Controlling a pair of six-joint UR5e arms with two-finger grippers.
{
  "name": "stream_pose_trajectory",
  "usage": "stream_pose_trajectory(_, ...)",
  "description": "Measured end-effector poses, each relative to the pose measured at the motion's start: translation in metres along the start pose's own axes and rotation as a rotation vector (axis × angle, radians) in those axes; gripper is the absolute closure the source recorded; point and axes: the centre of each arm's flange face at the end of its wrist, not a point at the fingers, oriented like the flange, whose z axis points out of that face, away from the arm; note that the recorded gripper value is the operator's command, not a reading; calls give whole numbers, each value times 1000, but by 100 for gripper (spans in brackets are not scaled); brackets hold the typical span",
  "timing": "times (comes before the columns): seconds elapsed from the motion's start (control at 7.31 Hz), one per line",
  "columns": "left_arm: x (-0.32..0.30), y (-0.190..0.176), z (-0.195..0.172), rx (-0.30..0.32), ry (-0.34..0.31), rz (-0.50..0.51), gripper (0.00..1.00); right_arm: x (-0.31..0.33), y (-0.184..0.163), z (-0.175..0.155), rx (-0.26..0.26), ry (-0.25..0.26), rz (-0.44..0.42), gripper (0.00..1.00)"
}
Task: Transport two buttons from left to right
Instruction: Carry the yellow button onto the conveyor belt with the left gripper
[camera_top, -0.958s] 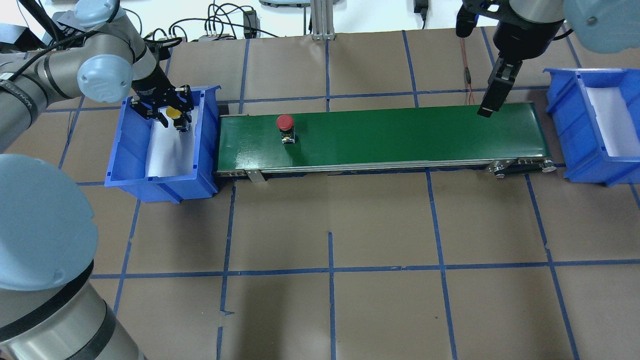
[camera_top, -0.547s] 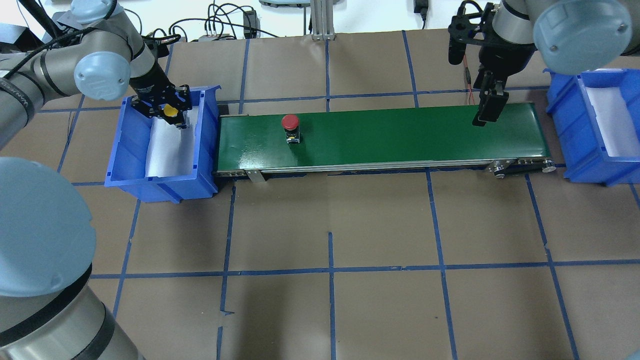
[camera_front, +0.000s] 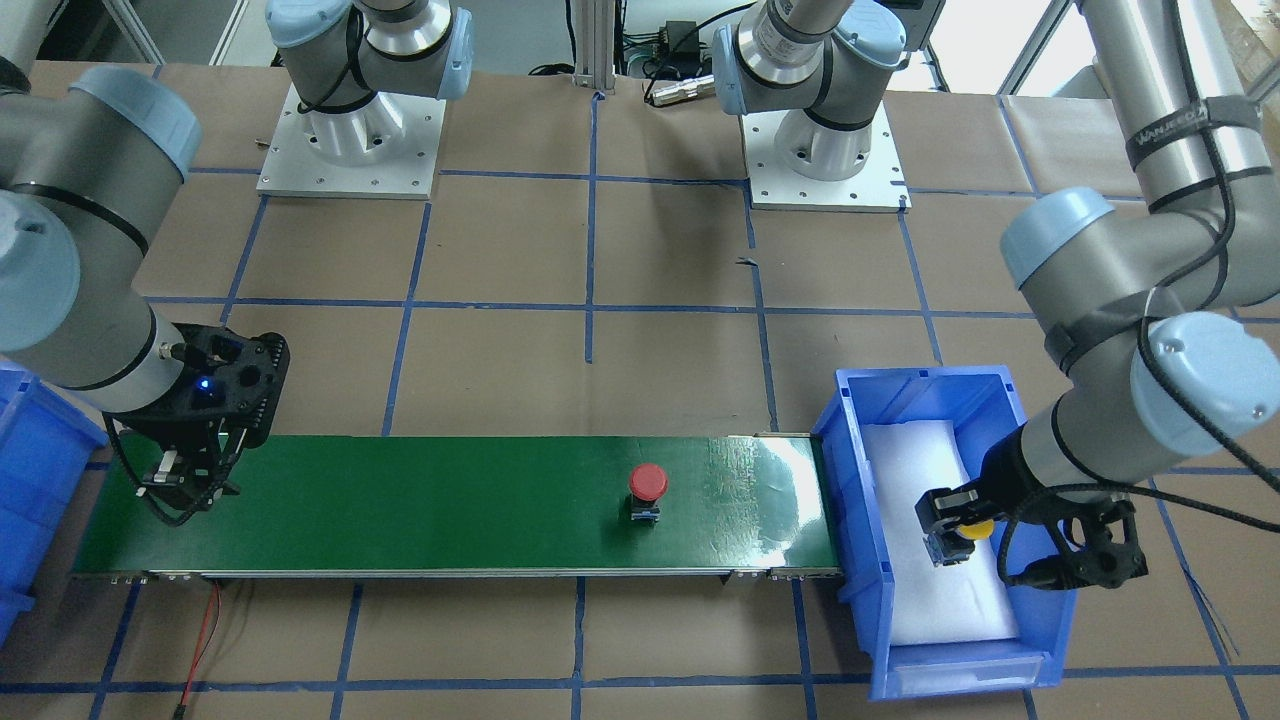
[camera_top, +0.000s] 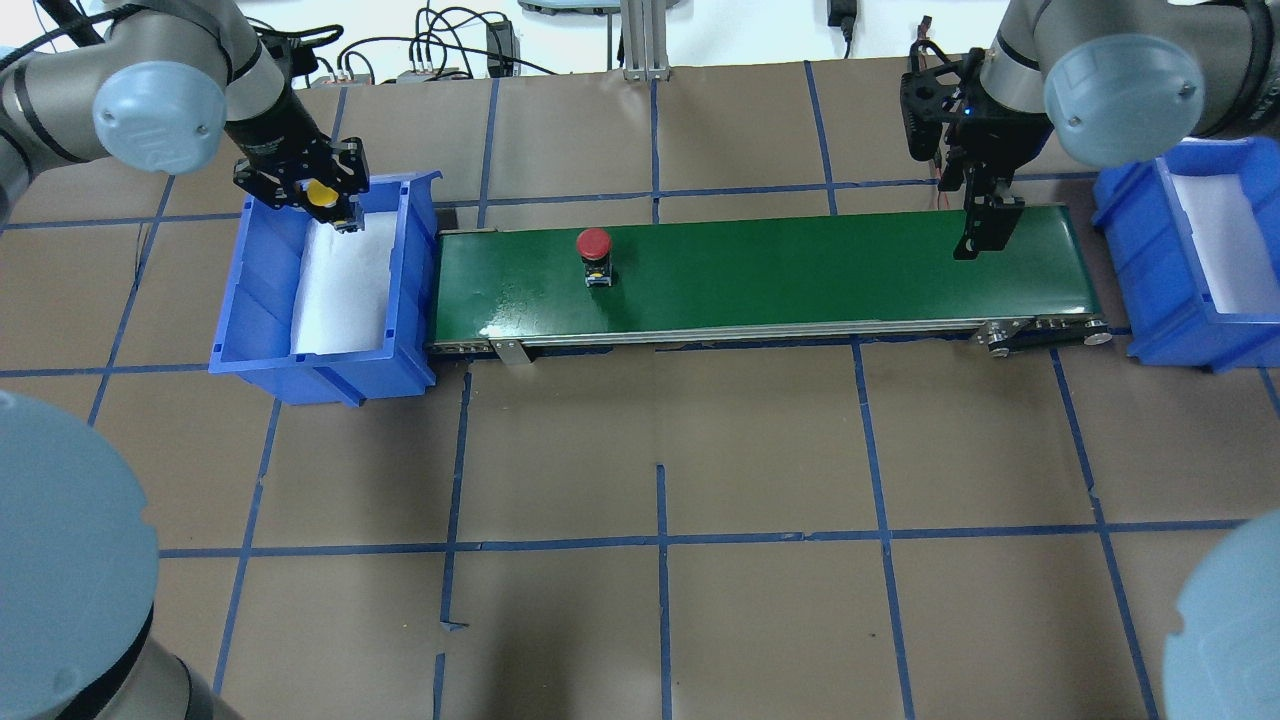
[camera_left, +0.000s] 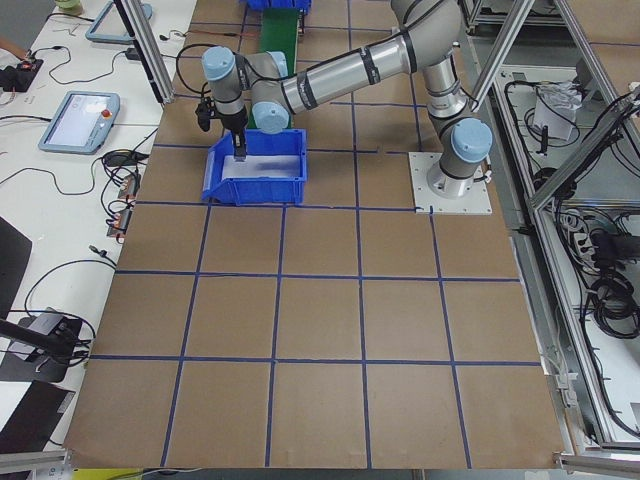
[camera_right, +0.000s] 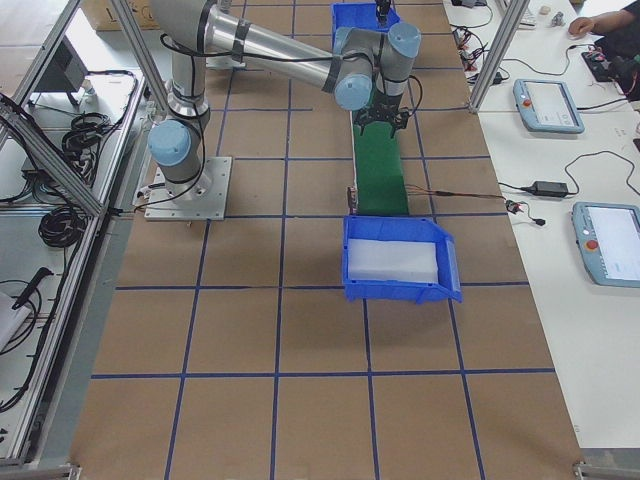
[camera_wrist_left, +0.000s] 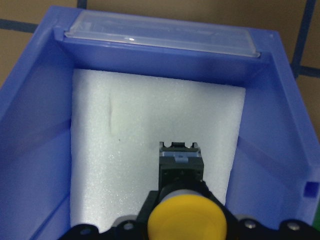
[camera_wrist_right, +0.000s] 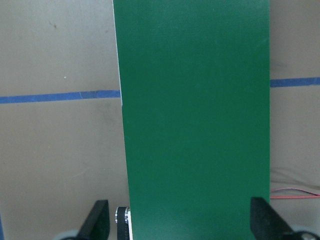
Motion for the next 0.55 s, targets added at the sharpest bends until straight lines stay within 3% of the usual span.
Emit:
stream_pose_trajectory(0.27, 40, 32, -38, 3, -8, 52, 73, 2, 11, 25, -11, 38, -17, 0)
stream_pose_trajectory(0.55, 109, 56, -39, -12, -15, 93, 73, 0, 16, 38, -11, 56, -24, 0)
